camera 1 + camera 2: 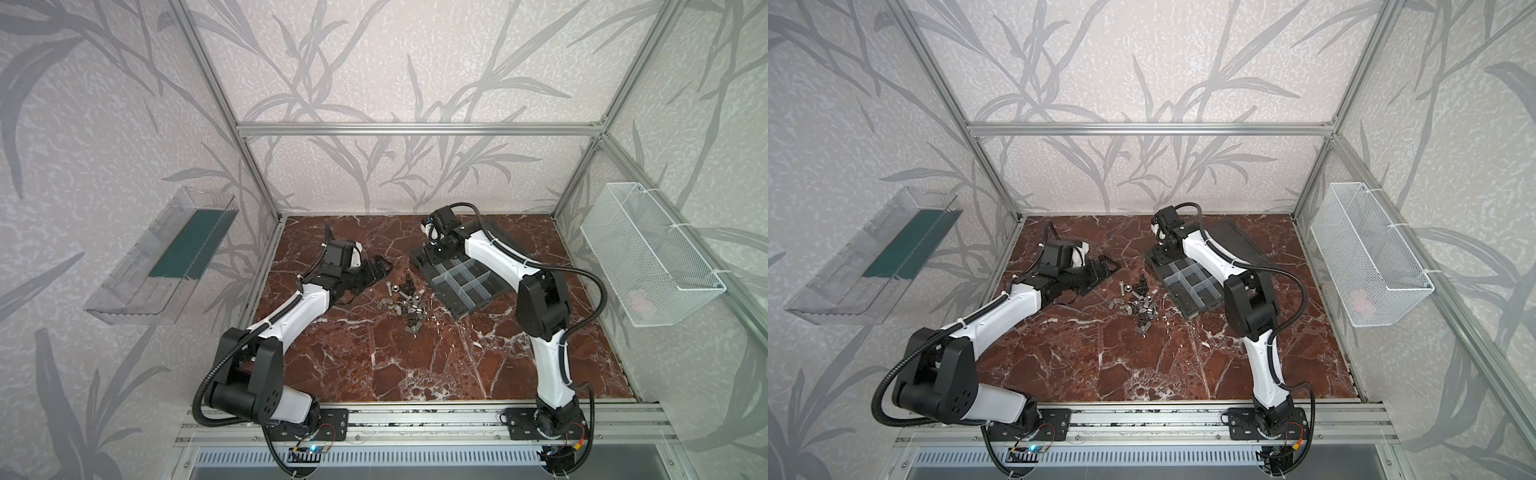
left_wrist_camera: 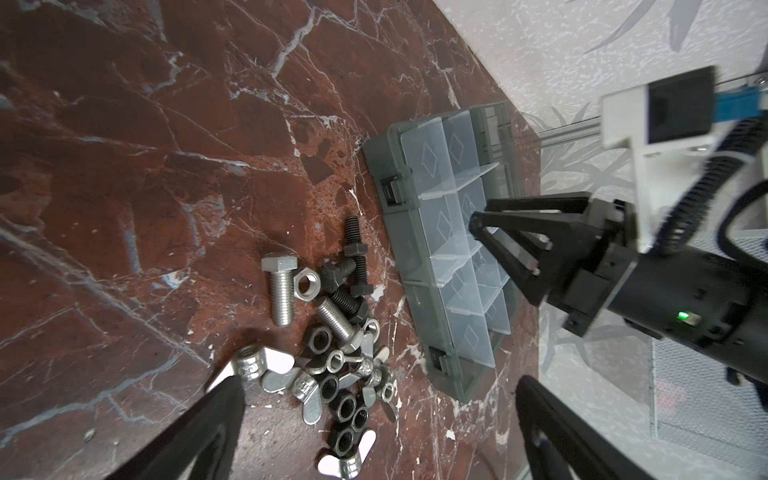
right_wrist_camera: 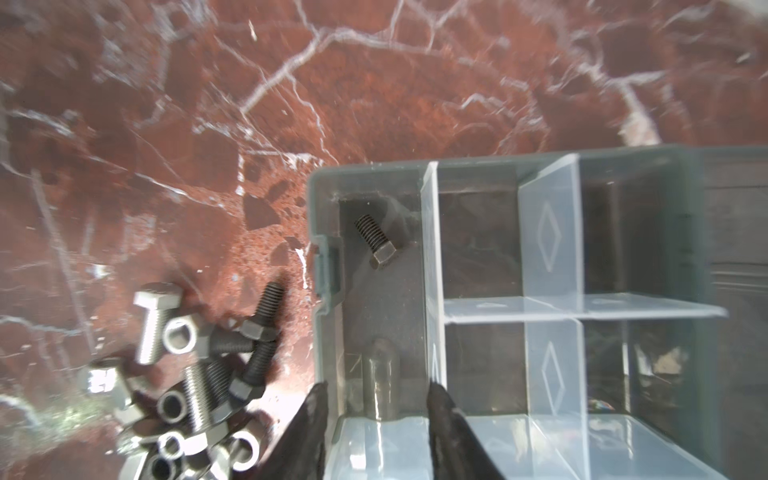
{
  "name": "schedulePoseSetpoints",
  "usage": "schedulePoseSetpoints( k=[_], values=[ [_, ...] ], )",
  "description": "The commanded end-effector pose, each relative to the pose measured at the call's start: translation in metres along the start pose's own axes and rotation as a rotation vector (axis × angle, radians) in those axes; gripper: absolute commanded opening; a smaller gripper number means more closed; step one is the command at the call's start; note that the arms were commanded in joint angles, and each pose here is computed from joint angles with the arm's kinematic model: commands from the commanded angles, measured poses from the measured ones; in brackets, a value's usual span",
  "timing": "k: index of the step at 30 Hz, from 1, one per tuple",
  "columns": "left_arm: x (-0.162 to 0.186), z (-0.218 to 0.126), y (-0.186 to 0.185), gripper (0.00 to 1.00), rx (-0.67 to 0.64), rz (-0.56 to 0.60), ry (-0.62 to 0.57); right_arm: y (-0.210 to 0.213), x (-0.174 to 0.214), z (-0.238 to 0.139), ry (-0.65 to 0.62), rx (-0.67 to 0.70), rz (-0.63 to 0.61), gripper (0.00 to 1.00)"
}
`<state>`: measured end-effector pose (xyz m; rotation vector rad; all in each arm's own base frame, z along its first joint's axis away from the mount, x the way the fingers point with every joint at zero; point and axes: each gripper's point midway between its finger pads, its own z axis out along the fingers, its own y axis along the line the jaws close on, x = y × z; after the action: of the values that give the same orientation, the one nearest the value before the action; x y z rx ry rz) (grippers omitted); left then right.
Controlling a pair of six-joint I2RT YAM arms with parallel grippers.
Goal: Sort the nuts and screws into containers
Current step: 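Open the right gripper to drop the bolt into the compartment while the left gripper lifts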
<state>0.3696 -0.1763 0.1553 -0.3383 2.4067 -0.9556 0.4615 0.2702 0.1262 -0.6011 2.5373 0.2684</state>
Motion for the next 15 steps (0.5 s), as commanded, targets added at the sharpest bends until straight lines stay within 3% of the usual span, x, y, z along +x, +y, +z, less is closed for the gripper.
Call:
schedulePoseSetpoints(
  k=[1,5,9,15],
  values=[
    [0.0,-0.001,0.011,0.99,-0.169,0.134,-0.011,0.001,-0.017,-0.046,-0.141,0.0,0.017,0.45],
    [-0.005,-0.004,0.031,0.99,-0.376,0.191,-0.019,-0.001,-0.011,-0.075,-0.257,0.008,0.026,0.54],
    [-0.009,0.007,0.018,0.99,-0.406,0.266,0.038,-0.003,-0.003,-0.103,-0.392,0.011,0.046,0.68],
    [-0.025,0.038,0.001,0.99,-0.436,0.29,0.139,0.002,0.019,-0.105,-0.472,-0.005,0.044,0.92]
  ],
)
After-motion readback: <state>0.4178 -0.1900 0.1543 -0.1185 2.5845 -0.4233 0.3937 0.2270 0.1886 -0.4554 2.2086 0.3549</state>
